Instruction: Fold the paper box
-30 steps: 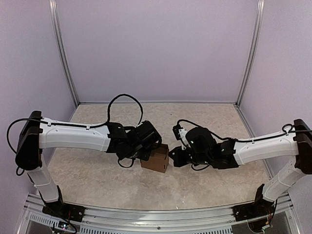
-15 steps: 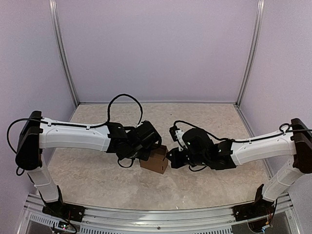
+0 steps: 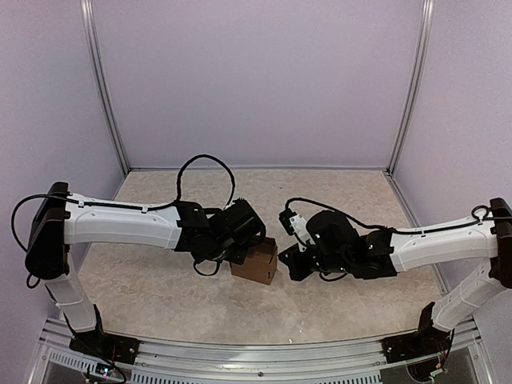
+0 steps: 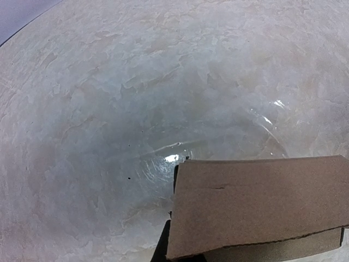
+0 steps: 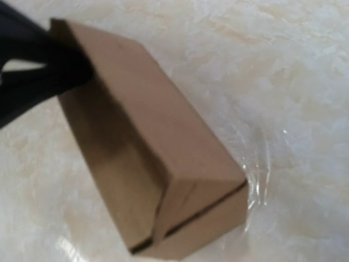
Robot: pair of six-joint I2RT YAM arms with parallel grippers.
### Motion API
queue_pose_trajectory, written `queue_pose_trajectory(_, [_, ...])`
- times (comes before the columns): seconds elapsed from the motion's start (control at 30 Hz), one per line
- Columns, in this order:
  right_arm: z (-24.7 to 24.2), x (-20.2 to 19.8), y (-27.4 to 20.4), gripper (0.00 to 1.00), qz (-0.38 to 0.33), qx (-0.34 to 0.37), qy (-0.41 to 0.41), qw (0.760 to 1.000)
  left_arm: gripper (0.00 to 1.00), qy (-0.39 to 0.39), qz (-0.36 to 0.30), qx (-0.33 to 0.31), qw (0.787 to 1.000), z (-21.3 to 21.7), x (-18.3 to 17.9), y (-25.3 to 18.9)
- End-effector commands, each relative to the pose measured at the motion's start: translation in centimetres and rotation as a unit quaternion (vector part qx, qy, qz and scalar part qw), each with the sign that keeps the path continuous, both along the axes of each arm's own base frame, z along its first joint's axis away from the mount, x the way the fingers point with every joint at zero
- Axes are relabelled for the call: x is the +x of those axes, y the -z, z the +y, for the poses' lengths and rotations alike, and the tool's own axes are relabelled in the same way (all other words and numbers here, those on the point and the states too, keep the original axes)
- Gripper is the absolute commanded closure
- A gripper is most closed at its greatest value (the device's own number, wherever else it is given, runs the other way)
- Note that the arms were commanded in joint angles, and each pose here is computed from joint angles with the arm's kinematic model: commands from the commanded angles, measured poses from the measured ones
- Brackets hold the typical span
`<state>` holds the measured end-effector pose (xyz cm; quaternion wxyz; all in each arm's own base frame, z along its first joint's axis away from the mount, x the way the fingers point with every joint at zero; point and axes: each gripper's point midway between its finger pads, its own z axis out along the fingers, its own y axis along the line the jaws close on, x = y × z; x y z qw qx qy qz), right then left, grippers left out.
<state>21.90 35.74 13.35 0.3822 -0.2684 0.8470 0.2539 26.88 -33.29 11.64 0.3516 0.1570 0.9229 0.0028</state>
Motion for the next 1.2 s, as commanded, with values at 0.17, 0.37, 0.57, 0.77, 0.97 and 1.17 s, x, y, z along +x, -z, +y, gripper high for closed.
queue_pose_trajectory(0.17, [-0.2,-0.7,-0.8,0.95,-0.010,0.012,-0.056,0.998,1.00,0.013,0.018,0.008,1.000,-0.6,-0.9,1.1])
queue_pose_trajectory(0.37, [-0.1,0.4,-1.2,0.91,-0.004,0.031,-0.047,0.998,1.00,0.014,0.017,0.009,1.000,-0.6,-0.9,0.9])
queue_pose_trajectory(0.57, [0.3,0.5,-1.2,0.93,0.008,0.040,-0.061,0.997,1.00,0.015,0.017,0.010,1.000,-0.6,-0.9,0.9])
queue_pose_trajectory(0.77, [0.9,0.5,-1.0,0.97,0.014,0.043,-0.067,0.997,1.00,0.016,0.017,0.011,1.000,-0.6,-0.9,1.0])
queue_pose_trajectory(0.97, [1.2,0.6,-0.9,1.00,0.013,0.042,-0.070,0.997,1.00,0.015,0.017,0.012,1.000,-0.6,-0.9,1.0])
queue_pose_trajectory(1.17, [1.7,0.9,-1.1,1.00,0.010,0.046,-0.071,0.996,1.00,0.016,0.016,0.011,1.000,-0.7,-0.9,1.0])
